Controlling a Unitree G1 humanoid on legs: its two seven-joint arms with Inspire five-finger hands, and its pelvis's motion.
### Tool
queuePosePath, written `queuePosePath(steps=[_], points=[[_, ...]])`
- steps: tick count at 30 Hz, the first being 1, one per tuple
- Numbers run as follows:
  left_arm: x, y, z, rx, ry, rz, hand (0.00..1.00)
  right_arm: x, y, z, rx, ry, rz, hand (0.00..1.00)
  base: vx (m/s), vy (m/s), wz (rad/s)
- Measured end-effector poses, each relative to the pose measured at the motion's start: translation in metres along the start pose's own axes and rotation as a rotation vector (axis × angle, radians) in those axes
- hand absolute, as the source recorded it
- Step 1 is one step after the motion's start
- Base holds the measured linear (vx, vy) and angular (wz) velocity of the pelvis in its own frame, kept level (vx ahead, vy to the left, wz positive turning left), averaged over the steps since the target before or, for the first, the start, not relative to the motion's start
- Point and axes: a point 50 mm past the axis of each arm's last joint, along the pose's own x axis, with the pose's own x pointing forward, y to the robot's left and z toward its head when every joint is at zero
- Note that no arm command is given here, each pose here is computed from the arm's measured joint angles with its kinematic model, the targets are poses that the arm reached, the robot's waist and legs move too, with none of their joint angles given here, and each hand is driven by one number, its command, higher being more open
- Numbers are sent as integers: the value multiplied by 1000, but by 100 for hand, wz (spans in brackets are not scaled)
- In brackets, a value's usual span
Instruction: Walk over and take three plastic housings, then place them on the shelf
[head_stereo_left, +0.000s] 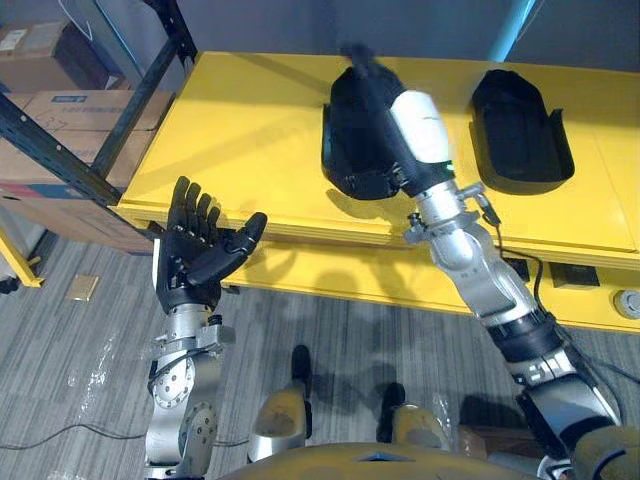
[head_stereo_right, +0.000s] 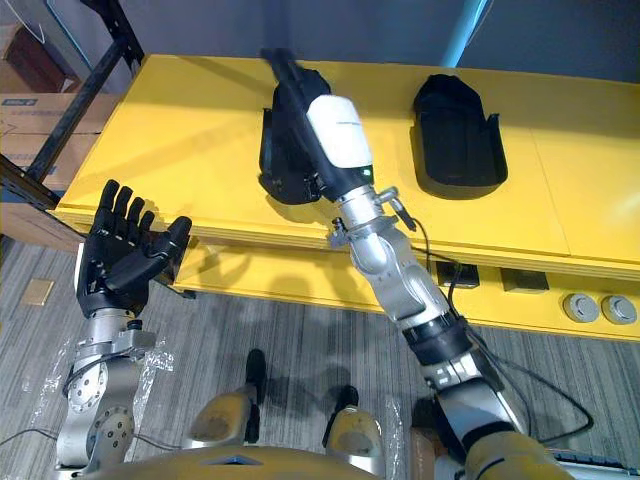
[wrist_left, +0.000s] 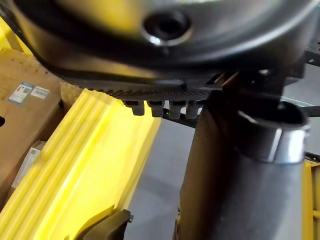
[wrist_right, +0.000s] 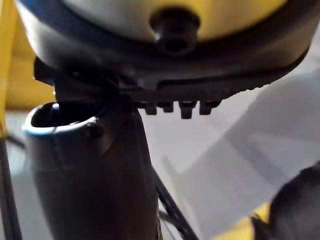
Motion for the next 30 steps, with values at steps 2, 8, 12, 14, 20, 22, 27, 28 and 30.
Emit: queuePosePath(steps=[2, 8, 12, 14, 20, 22, 27, 28, 30], points=[[1, 0, 0, -3, -2, -4, 100, -10, -12, 0, 132, 22, -90, 100, 44, -7, -14], [8, -8, 4, -31, -30, -79, 100, -59, -41, -13, 255, 187, -332, 100, 30, 4, -26], [7, -14, 3, -70, -26, -143, 100, -123, -50, -31, 270, 487, -444, 100, 8, 13, -61], [6, -18, 3, -81, -32, -173, 100, -158, -54, -38, 248, 658, -490, 100, 40, 9, -71], [0, -34, 0, -130, -55, -218, 100, -252, -60, -23, 342, 996, -736, 100, 55, 1, -101], [-3, -44, -4, -160, -41, -227, 100, -271, -58, -12, 404, 1028, -832, 100, 64, -11, -103], [-6, -44, -8, -96, -29, -119, 100, -246, -34, -7, 604, 911, -691, 100, 37, -40, -120], [-7, -42, -8, -95, -29, -103, 100, -242, -31, -8, 618, 896, -663, 100, -19, 65, -182], [-16, -28, -4, -79, -25, -14, 100, -214, -19, -11, 664, 794, -464, 100, -24, 150, -116]])
